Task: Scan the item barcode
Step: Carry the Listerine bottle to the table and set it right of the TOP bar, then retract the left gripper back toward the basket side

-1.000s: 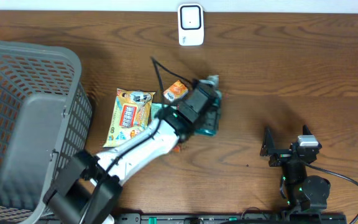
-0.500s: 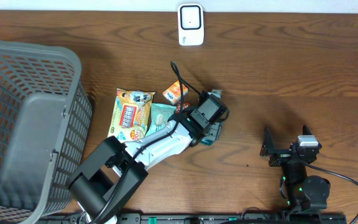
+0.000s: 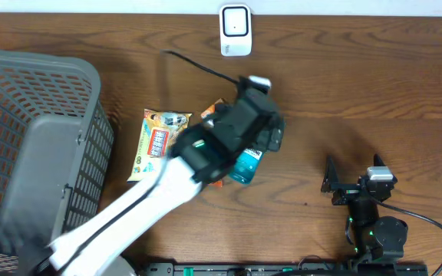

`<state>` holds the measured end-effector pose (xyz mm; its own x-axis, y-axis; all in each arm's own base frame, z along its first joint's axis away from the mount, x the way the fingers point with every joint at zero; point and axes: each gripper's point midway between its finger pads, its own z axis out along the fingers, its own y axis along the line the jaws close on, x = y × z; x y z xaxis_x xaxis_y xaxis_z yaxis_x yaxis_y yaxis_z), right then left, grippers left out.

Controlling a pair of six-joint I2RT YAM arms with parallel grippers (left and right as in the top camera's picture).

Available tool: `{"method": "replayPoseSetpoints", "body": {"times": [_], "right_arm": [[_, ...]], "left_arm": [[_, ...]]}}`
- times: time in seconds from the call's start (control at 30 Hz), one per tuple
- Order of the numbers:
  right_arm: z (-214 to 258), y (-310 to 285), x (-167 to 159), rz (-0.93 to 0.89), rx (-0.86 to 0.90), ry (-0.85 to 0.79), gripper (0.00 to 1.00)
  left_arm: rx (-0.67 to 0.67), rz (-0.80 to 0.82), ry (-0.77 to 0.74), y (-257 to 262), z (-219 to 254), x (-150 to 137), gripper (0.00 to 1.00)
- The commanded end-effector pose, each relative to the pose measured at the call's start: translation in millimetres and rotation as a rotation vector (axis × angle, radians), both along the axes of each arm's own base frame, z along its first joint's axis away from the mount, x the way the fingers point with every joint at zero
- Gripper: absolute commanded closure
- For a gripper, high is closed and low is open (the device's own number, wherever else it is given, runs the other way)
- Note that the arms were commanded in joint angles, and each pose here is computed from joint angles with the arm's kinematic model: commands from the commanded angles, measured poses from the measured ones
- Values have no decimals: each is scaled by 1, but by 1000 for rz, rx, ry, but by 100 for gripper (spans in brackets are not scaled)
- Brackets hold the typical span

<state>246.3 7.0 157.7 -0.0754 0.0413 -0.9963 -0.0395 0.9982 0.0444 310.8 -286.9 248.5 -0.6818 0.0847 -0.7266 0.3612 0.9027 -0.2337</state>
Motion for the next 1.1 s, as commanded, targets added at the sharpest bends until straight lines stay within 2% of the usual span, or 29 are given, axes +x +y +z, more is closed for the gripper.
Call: {"method": "replayPoseSetpoints", "body": {"times": [0.0, 0.17, 0.37, 0.5, 0.73, 1.07], "right_arm": [[-1, 1, 0, 3, -5, 0, 1], [-1, 1, 0, 3, -5, 0, 1], [-1, 1, 0, 3, -5, 0, 1], [-1, 1, 0, 3, -5, 0, 1], [-1, 1, 0, 3, -5, 0, 1], [-1, 1, 0, 3, -5, 0, 1]], "left_arm": [[-92, 86, -117, 41, 62, 0, 2], [-165, 256, -134, 109, 93, -4, 2], [-146, 406, -126, 166, 95, -1, 2], [-157, 565, -101, 212, 91, 3, 2], [-144, 698, -90, 258, 90, -8, 2], [-148, 826, -161, 304, 109, -35, 2]]}}
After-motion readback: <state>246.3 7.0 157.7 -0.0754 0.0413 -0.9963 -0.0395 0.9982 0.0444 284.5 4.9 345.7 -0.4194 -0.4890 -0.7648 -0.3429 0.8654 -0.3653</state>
